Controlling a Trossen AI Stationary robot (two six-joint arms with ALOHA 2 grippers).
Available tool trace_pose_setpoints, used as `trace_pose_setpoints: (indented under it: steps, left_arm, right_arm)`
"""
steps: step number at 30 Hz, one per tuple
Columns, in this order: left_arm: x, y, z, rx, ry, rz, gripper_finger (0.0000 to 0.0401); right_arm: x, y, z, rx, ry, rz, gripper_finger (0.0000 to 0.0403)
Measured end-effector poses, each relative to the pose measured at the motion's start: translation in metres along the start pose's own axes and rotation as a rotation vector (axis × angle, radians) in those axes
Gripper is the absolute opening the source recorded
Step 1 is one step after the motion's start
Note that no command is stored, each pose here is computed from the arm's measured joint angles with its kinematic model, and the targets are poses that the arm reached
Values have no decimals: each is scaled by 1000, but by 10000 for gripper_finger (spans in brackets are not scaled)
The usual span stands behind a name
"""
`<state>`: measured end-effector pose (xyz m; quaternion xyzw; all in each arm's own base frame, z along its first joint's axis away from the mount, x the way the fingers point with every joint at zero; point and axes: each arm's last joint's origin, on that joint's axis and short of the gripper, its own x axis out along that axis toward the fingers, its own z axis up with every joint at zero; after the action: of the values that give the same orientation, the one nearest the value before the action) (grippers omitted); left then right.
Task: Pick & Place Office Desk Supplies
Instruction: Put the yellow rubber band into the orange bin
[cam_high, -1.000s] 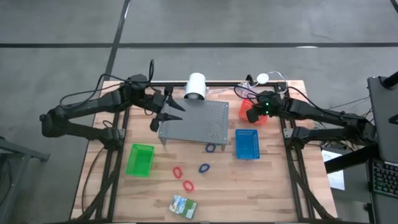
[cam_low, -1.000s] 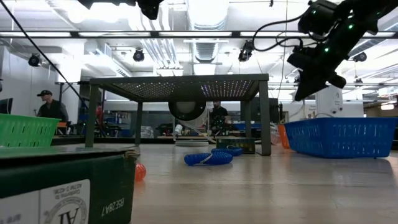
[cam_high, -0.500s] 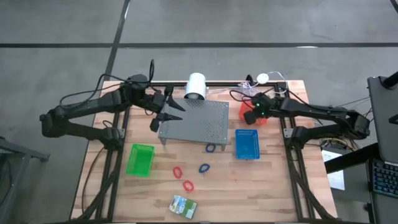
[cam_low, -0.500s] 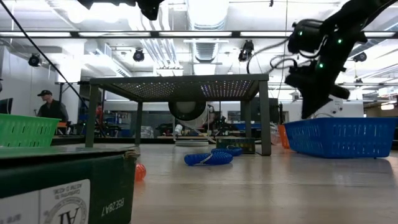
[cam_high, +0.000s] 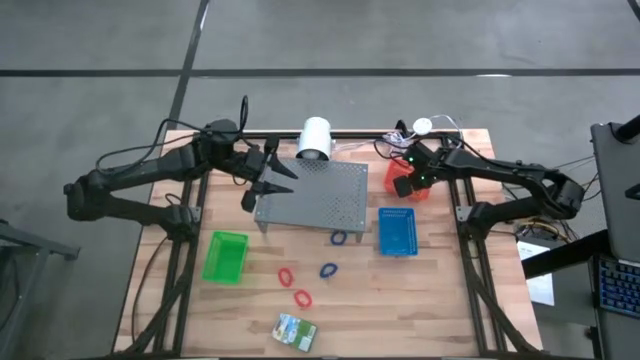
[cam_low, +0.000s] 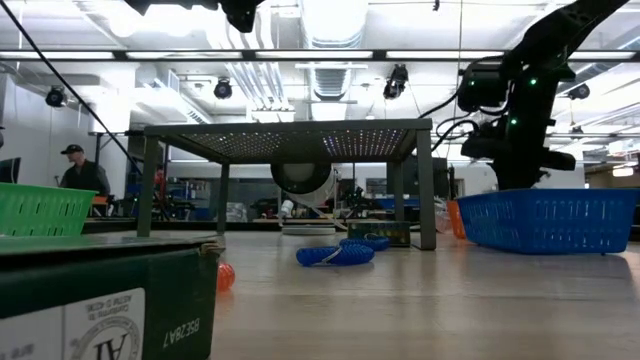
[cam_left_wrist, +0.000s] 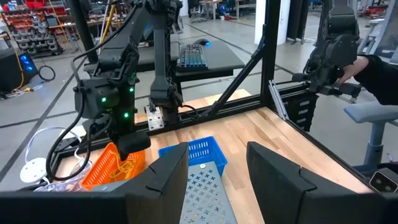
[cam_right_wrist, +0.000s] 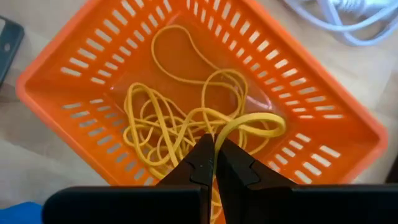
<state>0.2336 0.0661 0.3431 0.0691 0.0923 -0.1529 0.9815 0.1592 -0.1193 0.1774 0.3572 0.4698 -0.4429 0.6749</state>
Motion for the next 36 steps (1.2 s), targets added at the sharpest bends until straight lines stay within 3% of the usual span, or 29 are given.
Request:
trace_pose_setpoints:
  steps: [16, 36]
  left_arm:
    - [0, 0, 0, 0, 0, 0, 165]
    - [0, 0, 0, -1, 1, 0, 165]
  right_arm:
    - [10, 5, 7, -38, 45, -21, 9]
    - [8, 6, 8, 0, 43, -7, 17]
